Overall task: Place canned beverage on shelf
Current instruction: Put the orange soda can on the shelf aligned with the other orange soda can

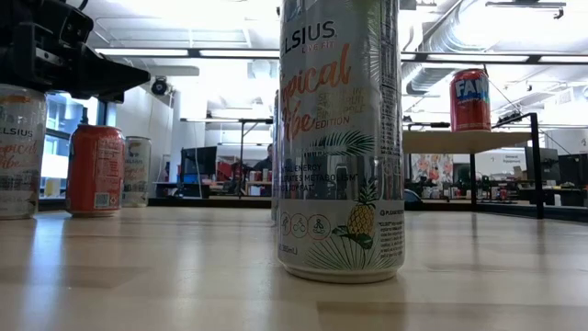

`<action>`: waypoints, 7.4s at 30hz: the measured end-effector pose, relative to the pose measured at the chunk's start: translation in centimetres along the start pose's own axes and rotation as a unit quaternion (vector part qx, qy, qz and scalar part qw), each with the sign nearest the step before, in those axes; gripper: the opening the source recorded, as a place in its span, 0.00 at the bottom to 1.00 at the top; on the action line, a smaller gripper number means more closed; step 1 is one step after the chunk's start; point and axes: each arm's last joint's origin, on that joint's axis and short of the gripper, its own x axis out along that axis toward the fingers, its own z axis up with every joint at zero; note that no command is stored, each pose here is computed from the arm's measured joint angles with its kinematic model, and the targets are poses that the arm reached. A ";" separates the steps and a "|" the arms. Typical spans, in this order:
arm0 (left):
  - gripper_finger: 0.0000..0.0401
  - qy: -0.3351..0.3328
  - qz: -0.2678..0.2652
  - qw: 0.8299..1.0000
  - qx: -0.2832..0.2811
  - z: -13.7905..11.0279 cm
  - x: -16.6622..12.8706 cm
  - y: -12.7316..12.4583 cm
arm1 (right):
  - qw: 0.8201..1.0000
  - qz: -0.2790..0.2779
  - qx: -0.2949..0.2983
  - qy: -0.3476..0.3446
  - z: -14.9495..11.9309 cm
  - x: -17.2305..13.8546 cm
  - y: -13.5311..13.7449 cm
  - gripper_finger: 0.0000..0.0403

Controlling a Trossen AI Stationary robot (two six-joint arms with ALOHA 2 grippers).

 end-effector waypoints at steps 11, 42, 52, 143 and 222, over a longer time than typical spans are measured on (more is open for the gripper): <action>0.01 0.000 0.000 1.000 0.000 0.0 0.0 0.0 | 0.986 -0.007 -0.074 -0.148 4.0 -8.0 -3.3 0.71; 0.01 0.000 0.000 1.000 0.000 0.0 0.0 0.0 | 0.962 -0.178 0.081 -0.188 11.3 -15.4 -38.5 0.71; 0.01 0.000 0.000 1.000 0.000 0.0 0.0 0.0 | 0.969 -0.155 0.103 -0.162 12.0 -13.7 -41.5 0.71; 0.01 0.000 0.000 1.000 0.000 0.0 0.0 0.0 | 0.960 -0.177 0.154 -0.149 7.0 -10.9 -42.4 0.86; 0.01 0.000 0.000 1.000 0.000 0.0 0.0 0.0 | 0.935 -0.237 0.197 -0.177 4.2 -12.9 -42.5 0.86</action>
